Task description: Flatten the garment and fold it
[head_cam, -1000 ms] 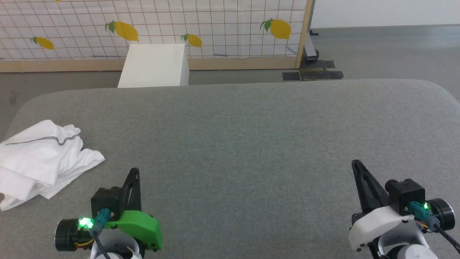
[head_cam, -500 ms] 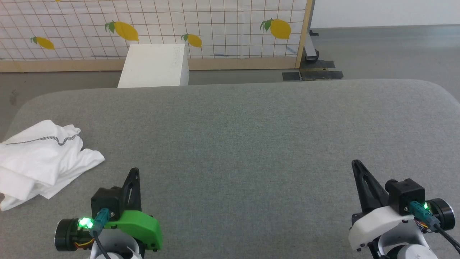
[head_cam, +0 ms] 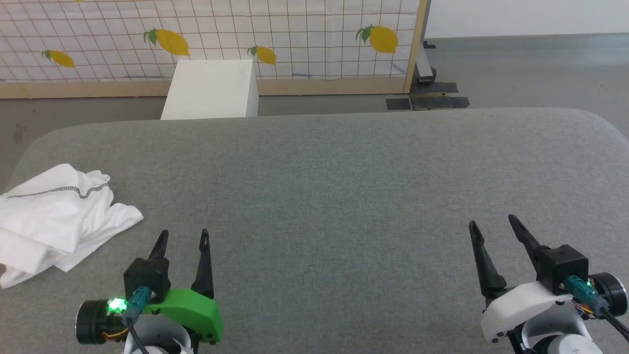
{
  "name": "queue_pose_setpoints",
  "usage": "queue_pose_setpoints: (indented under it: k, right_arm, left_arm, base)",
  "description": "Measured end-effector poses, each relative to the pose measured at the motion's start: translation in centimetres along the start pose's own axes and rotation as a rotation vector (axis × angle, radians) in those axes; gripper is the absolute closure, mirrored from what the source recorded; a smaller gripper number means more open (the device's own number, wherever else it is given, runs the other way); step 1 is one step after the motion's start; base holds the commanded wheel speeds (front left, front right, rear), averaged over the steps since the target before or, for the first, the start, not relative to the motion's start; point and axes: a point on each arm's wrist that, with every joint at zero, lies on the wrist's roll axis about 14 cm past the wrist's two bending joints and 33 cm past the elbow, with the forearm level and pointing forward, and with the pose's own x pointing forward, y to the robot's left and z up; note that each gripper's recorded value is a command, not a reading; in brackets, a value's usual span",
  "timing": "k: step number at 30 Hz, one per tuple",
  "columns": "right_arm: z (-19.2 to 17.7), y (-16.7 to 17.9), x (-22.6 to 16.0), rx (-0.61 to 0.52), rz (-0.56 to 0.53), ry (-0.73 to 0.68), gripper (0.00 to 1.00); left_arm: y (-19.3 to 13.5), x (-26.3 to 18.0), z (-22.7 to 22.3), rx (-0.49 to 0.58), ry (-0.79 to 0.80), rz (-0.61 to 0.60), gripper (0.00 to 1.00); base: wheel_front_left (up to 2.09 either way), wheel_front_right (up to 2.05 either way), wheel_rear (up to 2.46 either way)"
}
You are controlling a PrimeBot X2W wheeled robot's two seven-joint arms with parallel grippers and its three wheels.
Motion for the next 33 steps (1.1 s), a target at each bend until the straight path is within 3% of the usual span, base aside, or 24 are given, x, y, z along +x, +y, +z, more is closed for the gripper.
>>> queue_pose_setpoints:
  k: [20,33]
  right_arm:
    - [-0.3,-0.3,0.5,0.029,-0.007,-0.013,0.00]
    - [-0.2,1.5,1.8,0.045,0.050,-0.034,0.00]
  left_arm:
    - [1.5,-1.0,-0.3,-0.025,-0.014,0.045,0.00]
    - [3.8,-2.7,-0.6,-0.035,-0.023,0.122,0.00]
  base:
    - [0.00,0.00,0.00]
    - [0.00,0.00,0.00]
